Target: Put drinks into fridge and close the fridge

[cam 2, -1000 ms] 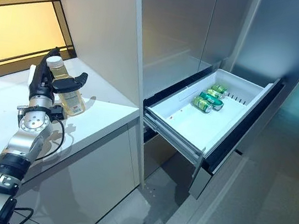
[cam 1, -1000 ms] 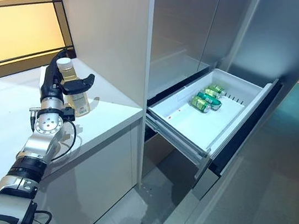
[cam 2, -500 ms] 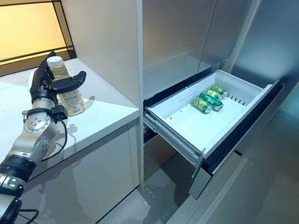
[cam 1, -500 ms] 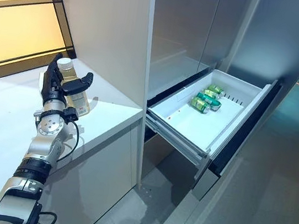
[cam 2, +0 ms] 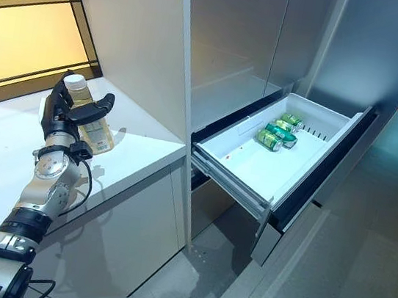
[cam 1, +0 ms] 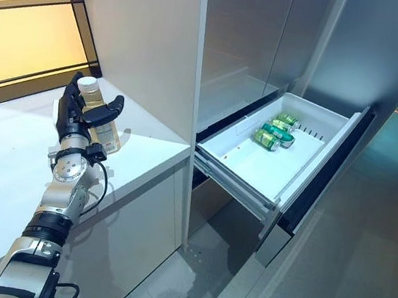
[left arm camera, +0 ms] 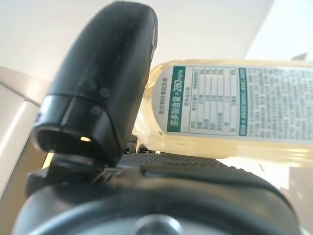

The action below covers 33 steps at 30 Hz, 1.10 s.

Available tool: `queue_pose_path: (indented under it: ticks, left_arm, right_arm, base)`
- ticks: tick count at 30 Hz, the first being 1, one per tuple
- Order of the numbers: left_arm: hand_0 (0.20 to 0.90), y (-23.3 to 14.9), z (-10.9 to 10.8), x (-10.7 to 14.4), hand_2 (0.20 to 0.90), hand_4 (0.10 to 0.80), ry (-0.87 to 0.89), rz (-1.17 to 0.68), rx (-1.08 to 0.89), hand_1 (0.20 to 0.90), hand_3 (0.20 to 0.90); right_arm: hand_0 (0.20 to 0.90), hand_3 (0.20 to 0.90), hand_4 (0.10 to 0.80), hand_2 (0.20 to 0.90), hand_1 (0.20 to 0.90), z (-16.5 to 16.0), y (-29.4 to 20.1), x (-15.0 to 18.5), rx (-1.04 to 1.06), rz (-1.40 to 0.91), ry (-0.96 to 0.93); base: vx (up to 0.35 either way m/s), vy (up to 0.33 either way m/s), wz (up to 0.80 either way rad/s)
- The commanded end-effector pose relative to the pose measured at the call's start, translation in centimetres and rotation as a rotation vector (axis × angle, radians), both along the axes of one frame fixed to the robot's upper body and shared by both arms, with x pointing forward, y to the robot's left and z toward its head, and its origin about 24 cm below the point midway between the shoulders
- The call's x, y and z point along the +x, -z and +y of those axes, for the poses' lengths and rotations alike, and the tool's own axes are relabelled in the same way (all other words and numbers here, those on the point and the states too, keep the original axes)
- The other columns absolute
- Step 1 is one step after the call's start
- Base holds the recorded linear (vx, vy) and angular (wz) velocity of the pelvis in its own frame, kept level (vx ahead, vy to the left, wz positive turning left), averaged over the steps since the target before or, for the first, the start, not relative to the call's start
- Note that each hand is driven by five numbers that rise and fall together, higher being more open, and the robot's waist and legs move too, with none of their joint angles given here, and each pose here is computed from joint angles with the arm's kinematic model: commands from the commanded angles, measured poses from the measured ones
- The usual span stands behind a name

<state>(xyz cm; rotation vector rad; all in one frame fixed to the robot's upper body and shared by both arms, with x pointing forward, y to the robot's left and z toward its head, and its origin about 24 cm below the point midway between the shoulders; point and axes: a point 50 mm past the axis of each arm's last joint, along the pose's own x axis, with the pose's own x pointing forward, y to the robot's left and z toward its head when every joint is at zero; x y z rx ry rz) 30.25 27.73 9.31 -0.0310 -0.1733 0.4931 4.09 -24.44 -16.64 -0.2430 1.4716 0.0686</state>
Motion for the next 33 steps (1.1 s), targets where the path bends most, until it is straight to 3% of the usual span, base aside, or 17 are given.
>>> queue_pose_path:
  ticks: [1,10,33]
  left_arm:
    - [0.9,-4.7,1.0,1.0,0.9,0.8,-0.045,-0.162,0.151,0.9,0.9]
    - [0.9,-5.9,1.9,0.9,0.9,0.8,-0.062,-0.107,0.335,0.9,0.9]
    - [0.9,-6.8,1.3,0.7,0.9,0.8,0.003,-0.152,0.254,0.9,0.9]
  right_arm:
    - [0.9,0.9,0.8,0.9,0.9,1.3,0.1,1.9,0.047,-0.045,-0.033]
    - [0.9,0.9,0.8,0.9,0.9,1.4,0.0,2.0,0.048,-0.048,-0.04]
    - [0.9,0.9,0.8,0.9,0.9,1.4,0.0,2.1,0.047,-0.05,-0.031]
  base:
    - [0.0,0.0,0.0]
    - [0.0,0.0,0.0]
    - [0.0,0.0,0.0]
